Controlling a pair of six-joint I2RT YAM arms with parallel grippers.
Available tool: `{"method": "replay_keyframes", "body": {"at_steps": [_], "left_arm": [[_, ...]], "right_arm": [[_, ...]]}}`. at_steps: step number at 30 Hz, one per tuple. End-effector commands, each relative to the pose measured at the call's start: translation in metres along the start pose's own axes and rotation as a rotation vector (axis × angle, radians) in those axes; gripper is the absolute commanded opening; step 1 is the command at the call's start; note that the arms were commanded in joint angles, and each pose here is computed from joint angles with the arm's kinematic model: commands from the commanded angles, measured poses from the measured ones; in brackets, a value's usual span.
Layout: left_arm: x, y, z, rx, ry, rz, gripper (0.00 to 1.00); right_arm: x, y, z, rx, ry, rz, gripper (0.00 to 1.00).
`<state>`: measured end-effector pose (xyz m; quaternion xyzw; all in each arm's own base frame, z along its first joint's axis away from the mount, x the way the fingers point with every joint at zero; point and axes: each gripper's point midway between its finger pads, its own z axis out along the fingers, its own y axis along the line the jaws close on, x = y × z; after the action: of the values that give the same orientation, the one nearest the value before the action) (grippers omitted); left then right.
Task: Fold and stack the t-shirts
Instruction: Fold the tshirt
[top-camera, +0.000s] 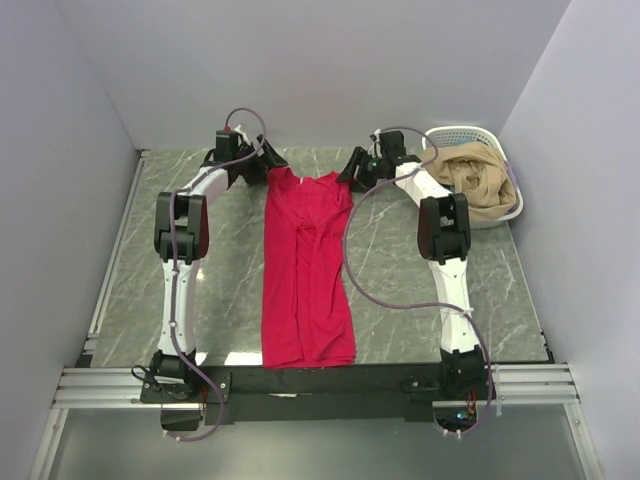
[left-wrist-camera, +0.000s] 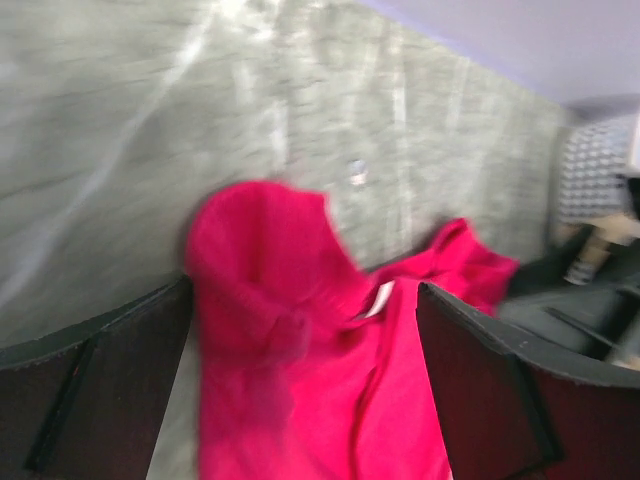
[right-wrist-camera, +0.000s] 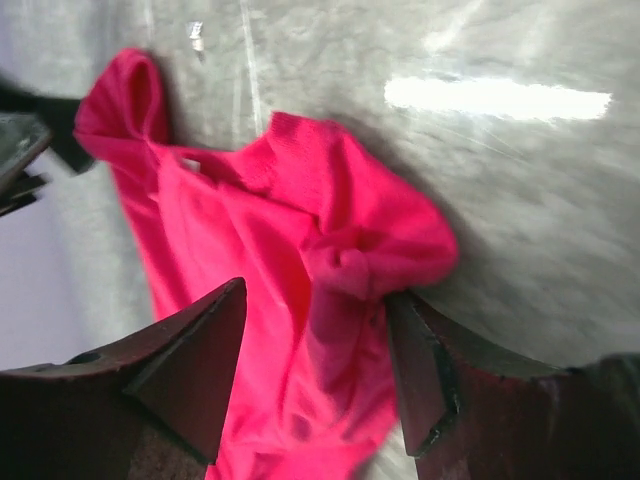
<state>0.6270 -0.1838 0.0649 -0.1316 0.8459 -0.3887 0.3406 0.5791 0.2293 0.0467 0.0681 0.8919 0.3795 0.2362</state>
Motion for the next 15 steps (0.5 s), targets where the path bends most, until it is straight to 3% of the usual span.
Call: {"method": "replay_keyframes", "body": {"at_steps": [1, 7, 10, 12, 15], "left_arm": [[-0.047, -0.022, -0.055, -0.131, -0.157, 0.177, 0.99], [-0.068, -0.059, -0.101, -0.178, -0.267, 0.248, 1.00], [-0.062, -0.104, -0.101, -0.054, -0.216, 0.310, 0.99], [-0.029, -0.122, -0.083, 0.052, -0.071, 0.315, 1.00], [-0.018, -0.146, -0.070, 0.141, -0.035, 0.323, 1.00]], "right_arm": [[-0.046, 0.031, -0.051, 0.054, -0.189, -0.184, 0.66], [-0.059, 0.045, -0.099, 0.143, -0.310, -0.259, 0.66], [-0.062, 0.056, -0.122, 0.161, -0.353, -0.280, 0.67], [-0.060, 0.066, -0.135, 0.154, -0.362, -0.287, 0.67], [-0.054, 0.078, -0.150, 0.125, -0.375, -0.292, 0.67]]}}
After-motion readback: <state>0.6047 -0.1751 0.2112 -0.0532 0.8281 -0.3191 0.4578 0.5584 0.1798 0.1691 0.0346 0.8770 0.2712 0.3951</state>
